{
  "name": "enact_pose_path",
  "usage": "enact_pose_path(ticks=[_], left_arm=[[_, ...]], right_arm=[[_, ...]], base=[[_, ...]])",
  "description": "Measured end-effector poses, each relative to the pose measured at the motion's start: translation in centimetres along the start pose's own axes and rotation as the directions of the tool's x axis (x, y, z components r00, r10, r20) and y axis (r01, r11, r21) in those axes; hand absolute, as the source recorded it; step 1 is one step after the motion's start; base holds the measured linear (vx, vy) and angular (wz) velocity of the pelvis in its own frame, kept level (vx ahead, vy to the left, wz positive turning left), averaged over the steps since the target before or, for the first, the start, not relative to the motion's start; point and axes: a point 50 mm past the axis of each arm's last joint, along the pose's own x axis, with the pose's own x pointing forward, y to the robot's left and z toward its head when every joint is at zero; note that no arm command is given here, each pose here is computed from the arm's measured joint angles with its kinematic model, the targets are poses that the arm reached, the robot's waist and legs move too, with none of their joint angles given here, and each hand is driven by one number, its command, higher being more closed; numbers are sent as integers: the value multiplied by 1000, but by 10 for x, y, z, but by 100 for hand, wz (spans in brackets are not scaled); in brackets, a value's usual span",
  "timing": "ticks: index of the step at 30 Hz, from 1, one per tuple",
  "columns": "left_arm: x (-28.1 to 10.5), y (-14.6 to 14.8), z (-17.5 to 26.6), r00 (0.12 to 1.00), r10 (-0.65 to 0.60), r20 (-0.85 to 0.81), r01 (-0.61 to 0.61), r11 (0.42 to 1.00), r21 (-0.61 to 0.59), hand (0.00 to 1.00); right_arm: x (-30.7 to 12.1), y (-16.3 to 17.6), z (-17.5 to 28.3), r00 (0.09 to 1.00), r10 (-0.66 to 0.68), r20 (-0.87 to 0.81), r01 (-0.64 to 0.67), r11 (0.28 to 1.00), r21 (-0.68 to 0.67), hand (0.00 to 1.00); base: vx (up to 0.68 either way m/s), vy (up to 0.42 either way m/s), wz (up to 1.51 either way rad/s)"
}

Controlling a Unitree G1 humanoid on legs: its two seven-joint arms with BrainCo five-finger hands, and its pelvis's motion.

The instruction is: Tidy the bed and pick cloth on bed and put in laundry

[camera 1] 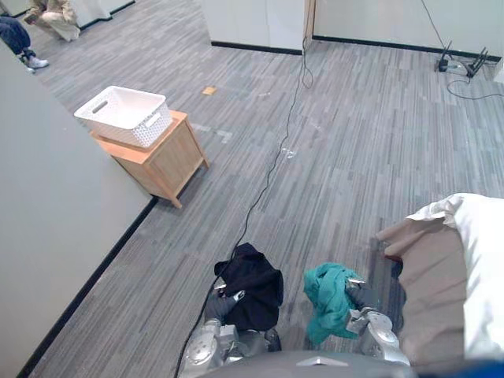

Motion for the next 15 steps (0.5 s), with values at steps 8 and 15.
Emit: enact_pose_path(ticks=[8,15], left_arm=[[1,-2,6,996,-87,-3,86,984,153,100],[11,-5,15,992,-123,-33,125,991,46,100]], right_arm=[[-5,0,-8,1000,-24,-15,24,999,39,100],[-5,-5,3,998,-49,34,46,995,85,100]], base=[[259,-14,34],[434,-226,82]])
